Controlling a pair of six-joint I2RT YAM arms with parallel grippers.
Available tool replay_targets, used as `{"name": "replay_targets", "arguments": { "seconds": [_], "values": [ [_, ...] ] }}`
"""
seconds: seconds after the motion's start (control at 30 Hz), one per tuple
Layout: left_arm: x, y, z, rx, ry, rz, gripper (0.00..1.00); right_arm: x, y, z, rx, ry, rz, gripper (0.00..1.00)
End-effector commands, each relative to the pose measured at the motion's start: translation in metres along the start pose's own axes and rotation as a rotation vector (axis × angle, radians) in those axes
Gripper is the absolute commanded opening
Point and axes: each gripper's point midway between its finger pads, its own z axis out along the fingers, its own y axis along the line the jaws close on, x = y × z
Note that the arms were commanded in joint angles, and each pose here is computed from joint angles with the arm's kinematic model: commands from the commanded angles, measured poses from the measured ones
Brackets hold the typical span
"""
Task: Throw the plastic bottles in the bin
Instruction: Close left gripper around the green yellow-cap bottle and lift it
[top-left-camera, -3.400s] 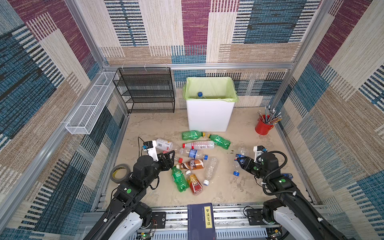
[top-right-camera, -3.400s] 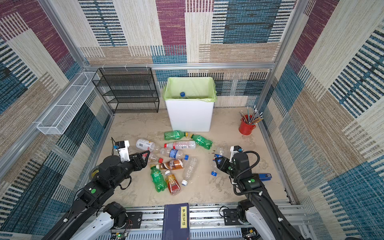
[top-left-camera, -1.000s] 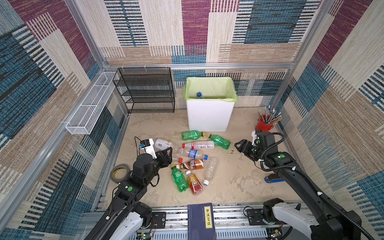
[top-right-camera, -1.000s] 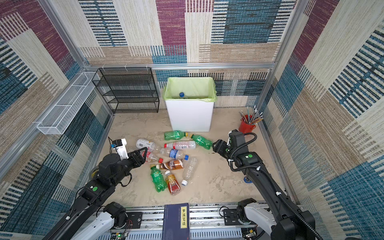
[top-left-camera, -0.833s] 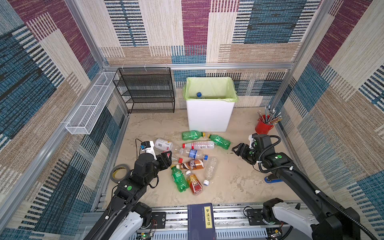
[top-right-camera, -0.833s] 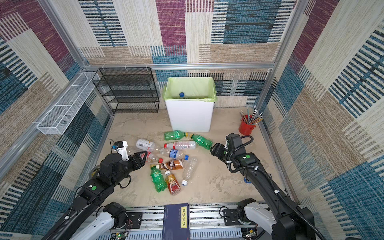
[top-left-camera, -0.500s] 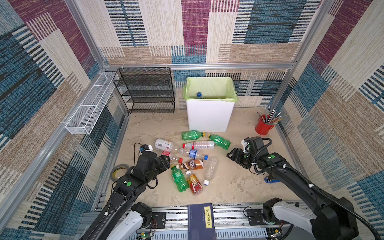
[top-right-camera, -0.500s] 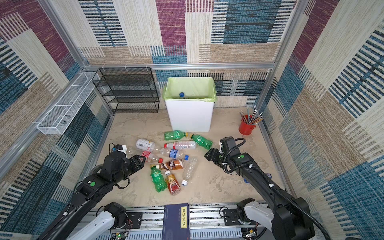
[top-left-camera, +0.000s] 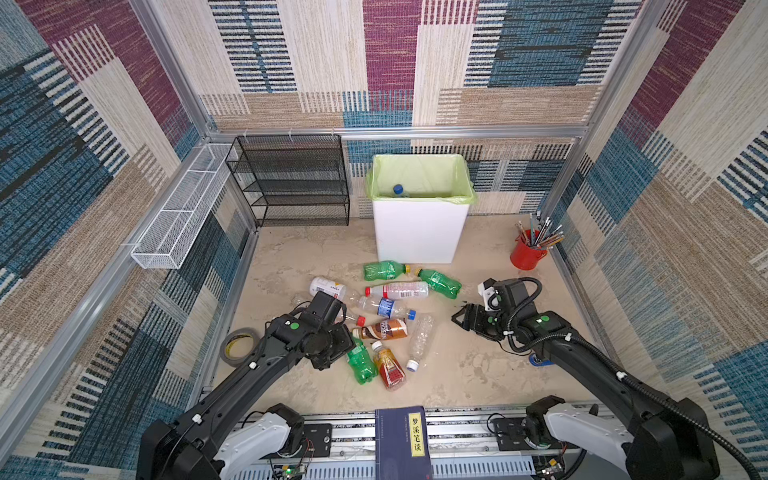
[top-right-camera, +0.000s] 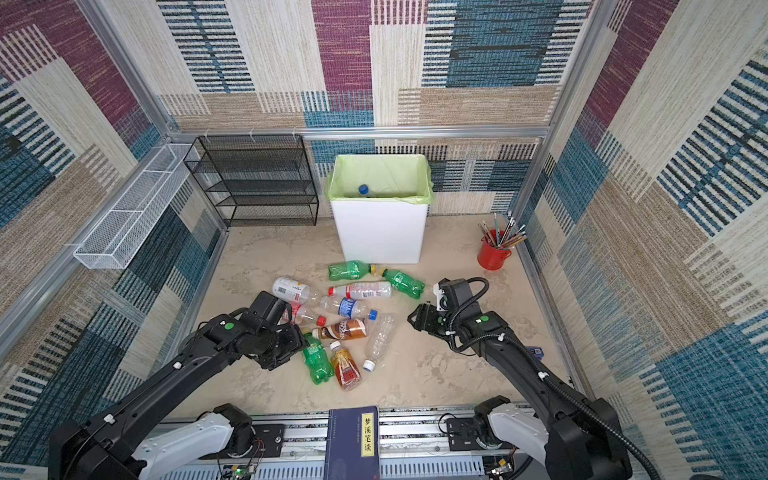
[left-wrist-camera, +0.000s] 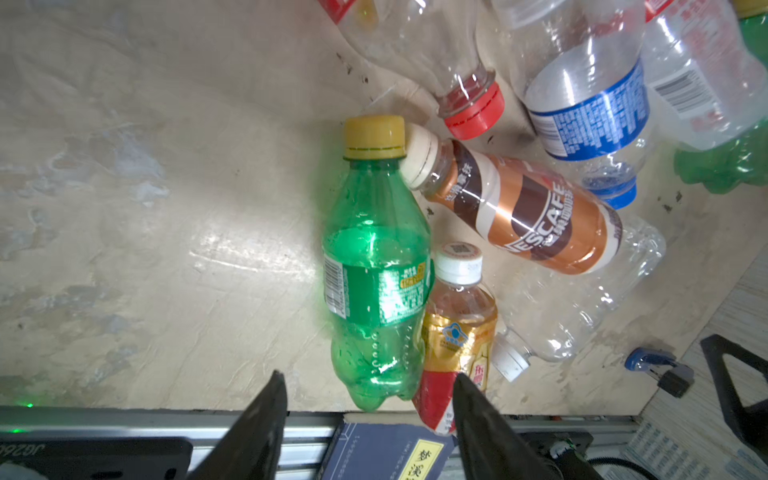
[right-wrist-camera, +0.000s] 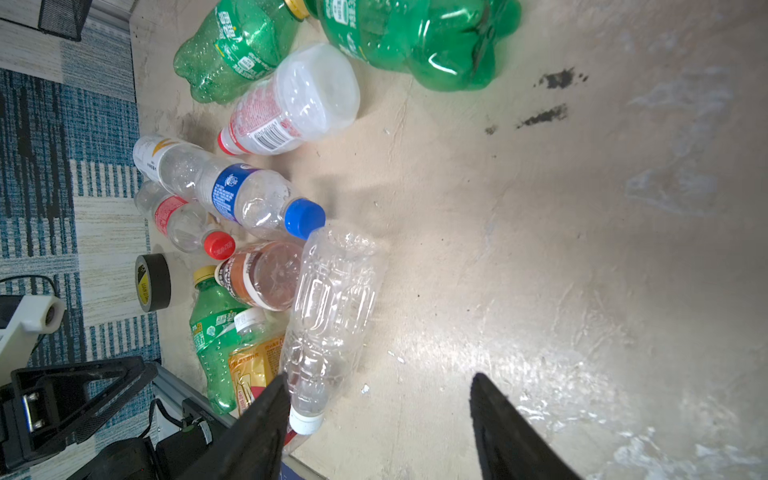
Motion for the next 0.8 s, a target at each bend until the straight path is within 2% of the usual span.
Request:
{"name": "replay_targets", "arguments": {
  "seconds": [0.0,0.17,0.3,0.5,0.77],
  "values": [
    [0.007,0.003,0.004,-0.039,0.023,-0.047,0.7,0.0,0.006,-0.001,-0.039,-0.01,-0.056,0.71],
    [0.007,0.002,0.016,-0.09,0.014,-0.051,0.78,0.002,0.007,-0.003,-0.043,-0.005,-0.101,0.71],
    [0.007,-0.01,0.029,-0.08,0.012,-0.041,0.79,0.0,0.008,-0.002,-0.039,0.002,-0.14,0.72],
    [0.007,-0.016,0.053,-0.073,0.016,-0.061,0.74,-0.005,0.007,-0.001,-0.033,0.006,-0.166,0.72],
    [0.01,-0.003,0.069,-0.123,0.031,-0.067,0.69,-0.011,0.005,-0.001,-0.027,0.007,-0.172,0.72]
  ]
}}
